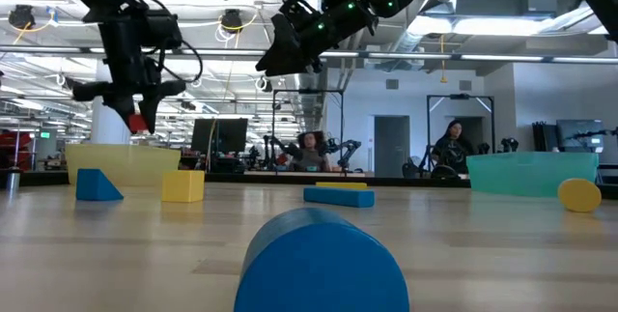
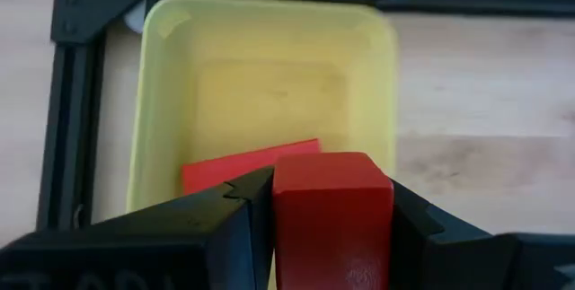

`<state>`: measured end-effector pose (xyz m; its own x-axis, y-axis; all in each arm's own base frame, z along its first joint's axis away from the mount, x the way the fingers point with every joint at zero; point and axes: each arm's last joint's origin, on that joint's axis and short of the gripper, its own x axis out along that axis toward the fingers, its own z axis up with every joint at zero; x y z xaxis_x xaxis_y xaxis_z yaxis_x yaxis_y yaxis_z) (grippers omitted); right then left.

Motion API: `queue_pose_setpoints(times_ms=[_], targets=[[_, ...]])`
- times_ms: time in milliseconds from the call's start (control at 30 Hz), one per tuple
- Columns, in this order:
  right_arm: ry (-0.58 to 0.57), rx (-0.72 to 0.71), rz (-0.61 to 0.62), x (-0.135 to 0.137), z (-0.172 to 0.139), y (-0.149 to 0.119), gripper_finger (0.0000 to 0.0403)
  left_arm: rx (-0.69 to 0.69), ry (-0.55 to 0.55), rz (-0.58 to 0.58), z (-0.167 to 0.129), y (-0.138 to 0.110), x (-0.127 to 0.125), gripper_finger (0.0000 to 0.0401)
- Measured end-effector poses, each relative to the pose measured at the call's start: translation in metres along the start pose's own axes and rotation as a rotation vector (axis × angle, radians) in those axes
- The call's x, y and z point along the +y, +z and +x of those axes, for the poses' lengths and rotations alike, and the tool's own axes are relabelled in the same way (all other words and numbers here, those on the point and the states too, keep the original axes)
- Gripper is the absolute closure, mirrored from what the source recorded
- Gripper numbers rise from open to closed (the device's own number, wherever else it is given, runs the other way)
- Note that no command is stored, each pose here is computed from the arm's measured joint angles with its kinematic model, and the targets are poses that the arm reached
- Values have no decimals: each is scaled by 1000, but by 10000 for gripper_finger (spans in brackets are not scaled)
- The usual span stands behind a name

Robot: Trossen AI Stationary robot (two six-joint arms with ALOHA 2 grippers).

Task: Sort & place blocks by color
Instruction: Put the top red block into the yellow bin, then put the red block into the yellow bin

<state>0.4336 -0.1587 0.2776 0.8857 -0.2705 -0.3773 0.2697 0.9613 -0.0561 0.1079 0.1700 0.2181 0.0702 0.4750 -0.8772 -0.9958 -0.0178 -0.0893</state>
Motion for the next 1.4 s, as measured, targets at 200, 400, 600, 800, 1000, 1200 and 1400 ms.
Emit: queue_pose_setpoints(times_ms=[200,400,600,800,1000,1200,1400], targets=[[8,29,20,0,6,-8,187,29,98,-6,14,-1,-1,285],[46,67,96,4,11,-15,187,29,110,-24,16,0,-1,231],[112,123,108,27,10,-18,187,69,91,72,11,-4,2,169],[168,144,204,63,6,-15,187,31,36,100,-2,-4,3,163],[186,127,315,108,1,-11,187,-51,-158,206,-36,-15,0,191],[129,93,386,155,-9,-10,187,-161,-369,282,-77,-38,-4,217],[25,51,388,198,-24,-13,187,-178,-567,381,-106,-64,-5,232]])
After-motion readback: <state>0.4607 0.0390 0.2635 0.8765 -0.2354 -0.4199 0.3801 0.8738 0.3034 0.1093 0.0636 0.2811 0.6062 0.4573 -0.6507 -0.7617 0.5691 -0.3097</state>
